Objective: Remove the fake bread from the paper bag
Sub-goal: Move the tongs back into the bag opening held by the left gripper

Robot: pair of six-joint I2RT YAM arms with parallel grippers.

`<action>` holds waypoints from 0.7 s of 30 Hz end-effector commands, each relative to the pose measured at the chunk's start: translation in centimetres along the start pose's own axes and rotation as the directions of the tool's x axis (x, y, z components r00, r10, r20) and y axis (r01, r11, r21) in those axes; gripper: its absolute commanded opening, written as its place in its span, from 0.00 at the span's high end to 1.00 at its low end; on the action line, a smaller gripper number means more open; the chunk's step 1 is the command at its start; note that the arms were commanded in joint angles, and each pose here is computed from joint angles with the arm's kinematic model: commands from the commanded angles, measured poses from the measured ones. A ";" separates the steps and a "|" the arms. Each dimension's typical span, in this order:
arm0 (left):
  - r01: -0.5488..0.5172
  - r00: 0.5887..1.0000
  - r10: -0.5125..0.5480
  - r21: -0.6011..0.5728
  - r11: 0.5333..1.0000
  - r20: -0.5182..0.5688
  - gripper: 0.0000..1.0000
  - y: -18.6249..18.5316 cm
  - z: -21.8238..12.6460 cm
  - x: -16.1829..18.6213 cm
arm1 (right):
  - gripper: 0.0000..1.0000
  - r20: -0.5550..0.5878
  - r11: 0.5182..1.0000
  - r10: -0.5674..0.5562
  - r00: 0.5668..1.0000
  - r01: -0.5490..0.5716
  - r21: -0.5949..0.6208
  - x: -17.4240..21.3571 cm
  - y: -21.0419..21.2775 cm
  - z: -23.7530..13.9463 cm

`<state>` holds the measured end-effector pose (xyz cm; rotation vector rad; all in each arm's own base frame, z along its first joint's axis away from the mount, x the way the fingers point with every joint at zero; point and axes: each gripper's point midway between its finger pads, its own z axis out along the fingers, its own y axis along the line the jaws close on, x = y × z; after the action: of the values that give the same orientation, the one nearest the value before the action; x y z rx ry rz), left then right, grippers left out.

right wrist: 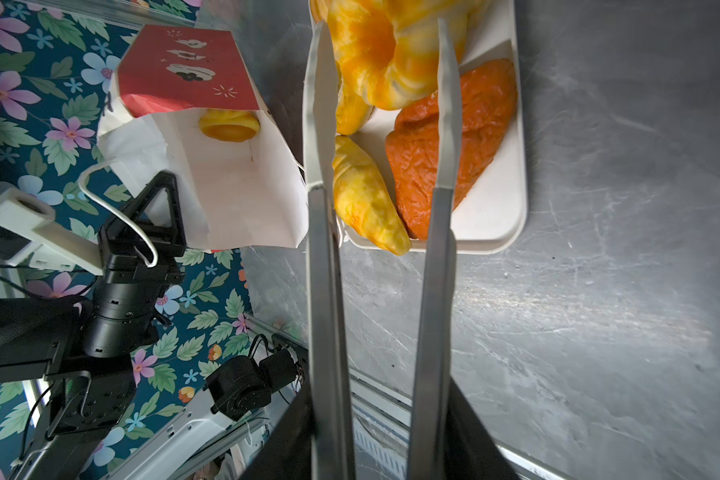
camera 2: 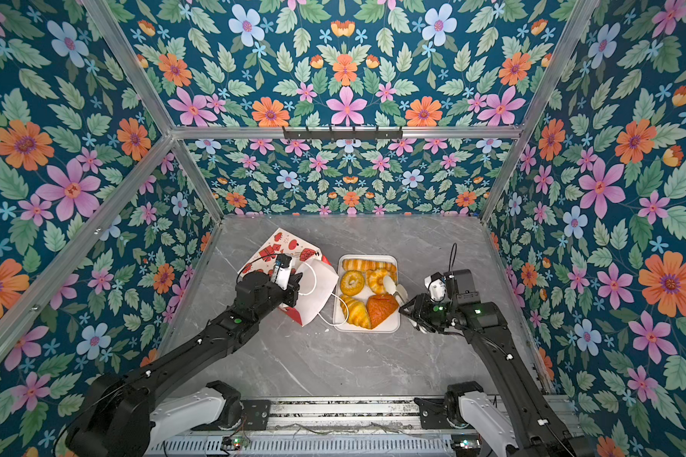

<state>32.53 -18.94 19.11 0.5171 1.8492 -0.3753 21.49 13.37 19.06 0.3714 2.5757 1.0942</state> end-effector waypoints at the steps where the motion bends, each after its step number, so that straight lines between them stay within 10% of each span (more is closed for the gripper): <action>1: -0.004 0.999 0.004 0.003 1.000 0.036 1.00 -0.1 -0.2 -1.2 | 0.59 0.069 0.997 -0.073 0.995 0.070 0.035 -0.7 0.7 -1.8; 8: -0.045 0.999 0.045 -0.004 0.999 0.024 1.00 0.1 -0.2 -1.8 | 0.60 0.081 0.974 -0.223 0.972 0.226 -0.030 -0.3 4.4 -2.6; 21: -0.204 0.965 0.208 0.040 0.978 -0.162 1.00 -0.1 2.4 -2.2 | 0.62 -0.102 0.814 -0.580 0.808 0.570 -0.116 5.2 13.1 10.7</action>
<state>35.20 -20.52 21.54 0.6904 1.8818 -0.2596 19.78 28.89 19.52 -0.4740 2.6076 1.0112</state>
